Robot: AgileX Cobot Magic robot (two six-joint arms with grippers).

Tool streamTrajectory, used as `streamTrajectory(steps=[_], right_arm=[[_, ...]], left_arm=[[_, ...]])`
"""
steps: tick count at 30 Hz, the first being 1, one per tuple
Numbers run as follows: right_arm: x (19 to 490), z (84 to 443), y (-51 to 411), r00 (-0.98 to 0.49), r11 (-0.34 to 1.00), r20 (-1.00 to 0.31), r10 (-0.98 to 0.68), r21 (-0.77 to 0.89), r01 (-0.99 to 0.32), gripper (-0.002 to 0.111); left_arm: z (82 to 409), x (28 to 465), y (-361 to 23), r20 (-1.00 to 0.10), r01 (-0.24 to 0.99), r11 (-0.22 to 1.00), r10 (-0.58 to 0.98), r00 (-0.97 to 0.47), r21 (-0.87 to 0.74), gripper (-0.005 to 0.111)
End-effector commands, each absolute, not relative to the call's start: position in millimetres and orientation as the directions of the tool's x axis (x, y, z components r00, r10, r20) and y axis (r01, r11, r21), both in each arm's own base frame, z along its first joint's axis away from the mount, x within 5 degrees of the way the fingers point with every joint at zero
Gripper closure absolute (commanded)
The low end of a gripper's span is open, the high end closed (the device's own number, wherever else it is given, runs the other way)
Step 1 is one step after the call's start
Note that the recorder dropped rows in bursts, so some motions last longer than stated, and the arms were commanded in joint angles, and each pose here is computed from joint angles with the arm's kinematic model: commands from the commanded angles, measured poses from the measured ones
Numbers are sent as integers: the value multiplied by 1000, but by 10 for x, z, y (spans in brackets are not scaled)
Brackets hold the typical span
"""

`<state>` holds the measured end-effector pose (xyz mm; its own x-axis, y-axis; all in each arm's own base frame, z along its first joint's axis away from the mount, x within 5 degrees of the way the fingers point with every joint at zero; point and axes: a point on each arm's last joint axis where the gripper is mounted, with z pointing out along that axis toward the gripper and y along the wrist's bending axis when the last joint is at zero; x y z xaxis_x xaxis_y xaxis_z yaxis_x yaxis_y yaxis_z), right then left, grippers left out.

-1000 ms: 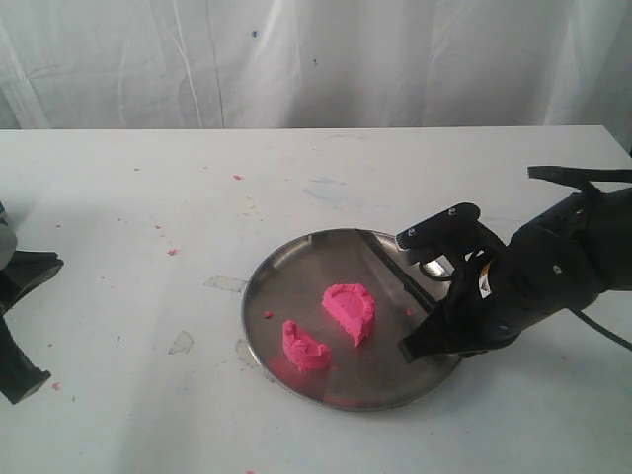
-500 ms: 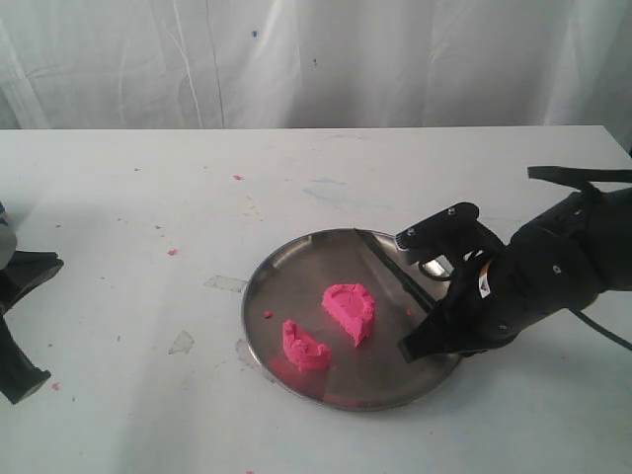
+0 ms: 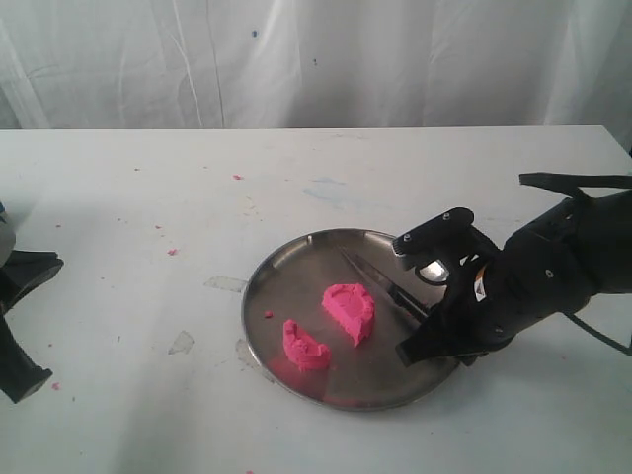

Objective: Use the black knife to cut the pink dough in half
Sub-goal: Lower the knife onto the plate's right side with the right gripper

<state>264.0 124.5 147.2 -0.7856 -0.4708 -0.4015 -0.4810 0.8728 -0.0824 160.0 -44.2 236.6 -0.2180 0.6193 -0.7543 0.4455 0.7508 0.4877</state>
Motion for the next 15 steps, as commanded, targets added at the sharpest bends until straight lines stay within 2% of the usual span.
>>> streamTrajectory(steps=[1, 3, 8, 15], right_arm=[[2667, 1483, 1236, -777, 873, -421, -468, -84, -481, 82], [2668, 1483, 1236, -777, 873, -421, -468, -84, -481, 80], [2671, 1485, 1239, -774, 873, -426, -467, -83, -481, 66], [2677, 1491, 1242, -773, 873, -430, -467, -83, -481, 65]], left_arm=[[2354, 1584, -433, -758, 442, 757, 613, -224, 482, 107], [2354, 1584, -433, -758, 442, 757, 613, -224, 482, 107], [2354, 1584, -433, -758, 442, 757, 613, -224, 482, 107], [2354, 1584, -433, -758, 442, 757, 613, -224, 482, 107]])
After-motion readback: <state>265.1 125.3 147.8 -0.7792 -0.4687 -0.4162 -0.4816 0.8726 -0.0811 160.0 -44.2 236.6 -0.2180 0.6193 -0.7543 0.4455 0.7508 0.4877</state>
